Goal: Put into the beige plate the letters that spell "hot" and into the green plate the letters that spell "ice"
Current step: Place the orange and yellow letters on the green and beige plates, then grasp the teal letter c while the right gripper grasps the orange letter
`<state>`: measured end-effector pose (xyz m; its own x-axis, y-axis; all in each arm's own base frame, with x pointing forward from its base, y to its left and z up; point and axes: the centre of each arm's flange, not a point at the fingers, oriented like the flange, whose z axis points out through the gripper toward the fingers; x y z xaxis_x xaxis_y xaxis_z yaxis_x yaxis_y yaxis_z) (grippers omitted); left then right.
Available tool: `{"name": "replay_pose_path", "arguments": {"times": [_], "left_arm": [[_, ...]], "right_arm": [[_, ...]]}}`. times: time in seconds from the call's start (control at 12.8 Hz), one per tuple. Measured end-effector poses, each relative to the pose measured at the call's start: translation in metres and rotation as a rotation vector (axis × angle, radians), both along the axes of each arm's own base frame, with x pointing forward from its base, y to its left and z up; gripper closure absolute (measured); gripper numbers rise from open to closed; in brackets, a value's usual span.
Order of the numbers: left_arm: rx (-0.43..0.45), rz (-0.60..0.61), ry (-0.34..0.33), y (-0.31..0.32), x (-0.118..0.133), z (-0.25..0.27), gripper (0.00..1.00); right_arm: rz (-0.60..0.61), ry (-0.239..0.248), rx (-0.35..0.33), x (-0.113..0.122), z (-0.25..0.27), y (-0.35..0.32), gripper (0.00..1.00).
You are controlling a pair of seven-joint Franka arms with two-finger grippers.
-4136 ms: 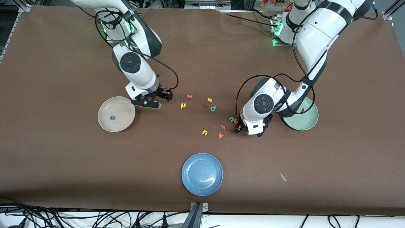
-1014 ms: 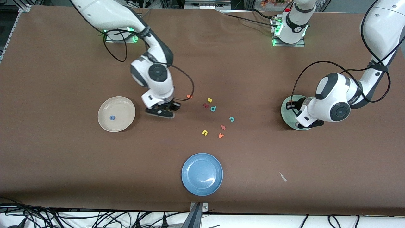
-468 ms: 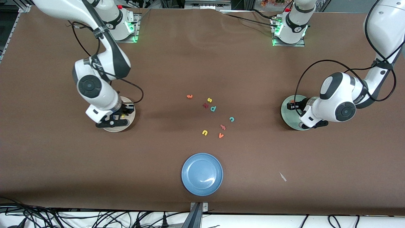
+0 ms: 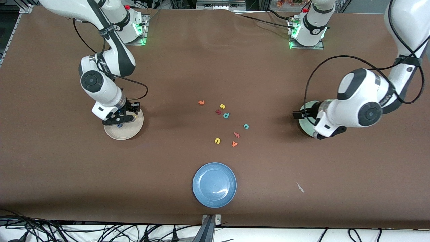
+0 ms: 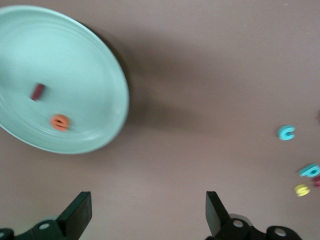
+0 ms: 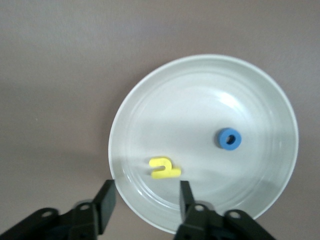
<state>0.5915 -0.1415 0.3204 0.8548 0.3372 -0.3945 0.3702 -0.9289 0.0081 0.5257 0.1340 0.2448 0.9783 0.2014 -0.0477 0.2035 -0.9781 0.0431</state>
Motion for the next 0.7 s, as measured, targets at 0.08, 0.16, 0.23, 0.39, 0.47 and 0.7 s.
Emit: {"name": "replay_pose_path", "arguments": {"times": [0.08,0.16,0.23,0.39,0.47,0.7], "left_arm": [[0.010,0.047,-0.027,-0.028,-0.001,0.001,0.00],[0.015,0.105,-0.055,-0.056,-0.002,0.000,0.00],[0.014,0.166,-0.075,-0.081,-0.004,-0.004,0.00],[0.011,0.287,-0.098,-0.117,-0.006,-0.025,0.00],[0.026,0.337,-0.106,-0.129,-0.006,-0.043,0.00],[0.123,0.437,-0.158,-0.163,-0.017,-0.105,0.00]], "right_arm": [[-0.008,-0.003,0.003,-0.003,0.002,0.000,0.23],[-0.032,-0.009,0.008,-0.003,0.005,0.002,0.11],[-0.072,-0.017,0.014,-0.005,0.009,0.012,0.04],[-0.188,-0.028,0.034,-0.019,0.015,0.061,0.04],[-0.242,-0.032,0.044,-0.031,0.017,0.091,0.03],[-0.369,-0.046,0.081,-0.060,0.017,0.165,0.03]]}}
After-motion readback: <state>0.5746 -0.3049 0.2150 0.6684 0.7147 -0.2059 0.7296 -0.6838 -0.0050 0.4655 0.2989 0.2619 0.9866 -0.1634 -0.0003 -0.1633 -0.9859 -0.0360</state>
